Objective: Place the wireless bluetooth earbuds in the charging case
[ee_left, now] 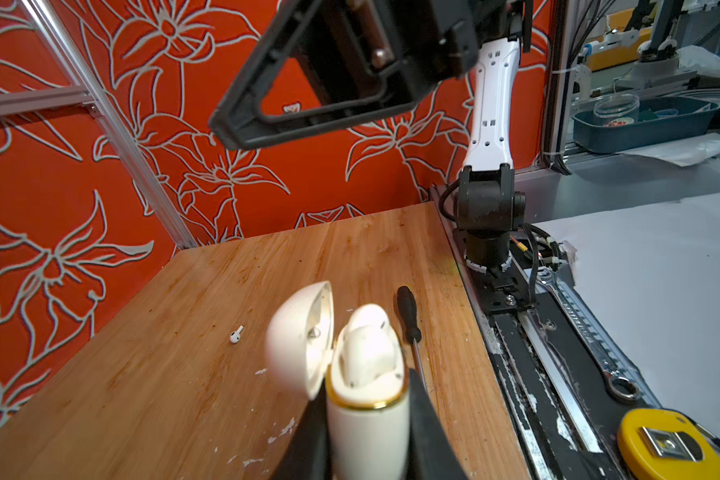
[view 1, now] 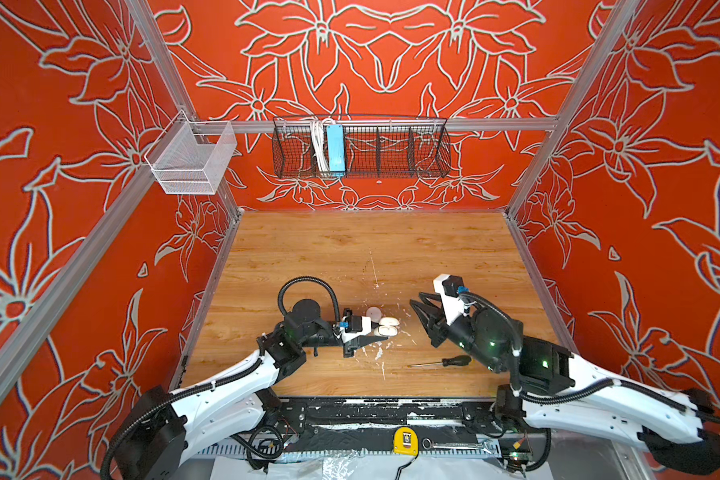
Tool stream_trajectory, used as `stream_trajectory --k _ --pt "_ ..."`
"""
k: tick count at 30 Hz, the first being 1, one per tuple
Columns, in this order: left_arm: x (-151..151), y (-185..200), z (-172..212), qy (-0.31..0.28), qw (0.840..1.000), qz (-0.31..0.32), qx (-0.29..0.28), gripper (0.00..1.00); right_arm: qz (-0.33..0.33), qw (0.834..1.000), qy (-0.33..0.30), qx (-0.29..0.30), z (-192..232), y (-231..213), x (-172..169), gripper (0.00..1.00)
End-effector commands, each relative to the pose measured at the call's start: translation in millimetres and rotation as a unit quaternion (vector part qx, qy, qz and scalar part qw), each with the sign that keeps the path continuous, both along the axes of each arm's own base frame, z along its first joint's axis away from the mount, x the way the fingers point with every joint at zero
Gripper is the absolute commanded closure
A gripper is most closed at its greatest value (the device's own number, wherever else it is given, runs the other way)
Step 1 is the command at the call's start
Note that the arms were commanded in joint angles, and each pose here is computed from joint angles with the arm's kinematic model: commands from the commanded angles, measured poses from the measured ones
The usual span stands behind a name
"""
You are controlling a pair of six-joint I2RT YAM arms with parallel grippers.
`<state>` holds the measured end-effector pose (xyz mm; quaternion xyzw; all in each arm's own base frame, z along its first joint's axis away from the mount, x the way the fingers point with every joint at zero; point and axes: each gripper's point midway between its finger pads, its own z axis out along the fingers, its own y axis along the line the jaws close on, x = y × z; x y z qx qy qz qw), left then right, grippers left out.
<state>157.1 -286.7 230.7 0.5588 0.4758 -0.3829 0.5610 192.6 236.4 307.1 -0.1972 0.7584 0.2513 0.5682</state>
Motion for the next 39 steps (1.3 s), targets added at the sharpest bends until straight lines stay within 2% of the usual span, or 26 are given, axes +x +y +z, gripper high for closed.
stream_trajectory --k 1,5,16,30,35,37,39 --pt "-7 -5 3 -0.024 0.999 -0.024 0.007 1.00 -0.021 0.998 0.051 -0.031 -24 0 10 0.68" --pt "-11 -7 1 -0.024 0.999 -0.037 0.015 1.00 0.014 0.995 0.085 -0.042 -39 18 16 0.68" --pt "-6 -8 1 -0.021 0.999 -0.026 0.017 1.00 0.106 0.985 0.115 -0.070 -60 55 4 0.67" --pt "20 -5 4 0.006 0.998 0.051 0.023 1.00 0.142 0.978 0.140 -0.064 -75 61 -14 0.67" --pt "44 0 8 0.027 0.992 0.122 0.018 1.00 0.099 0.984 0.136 -0.068 -75 43 -9 0.67" --pt "66 3 -6 0.058 0.982 0.177 0.031 1.00 0.064 0.988 0.125 -0.062 -70 29 -4 0.66" --pt "94 15 -11 0.089 0.962 0.256 0.030 1.00 0.008 0.992 0.112 -0.054 -65 8 6 0.64"
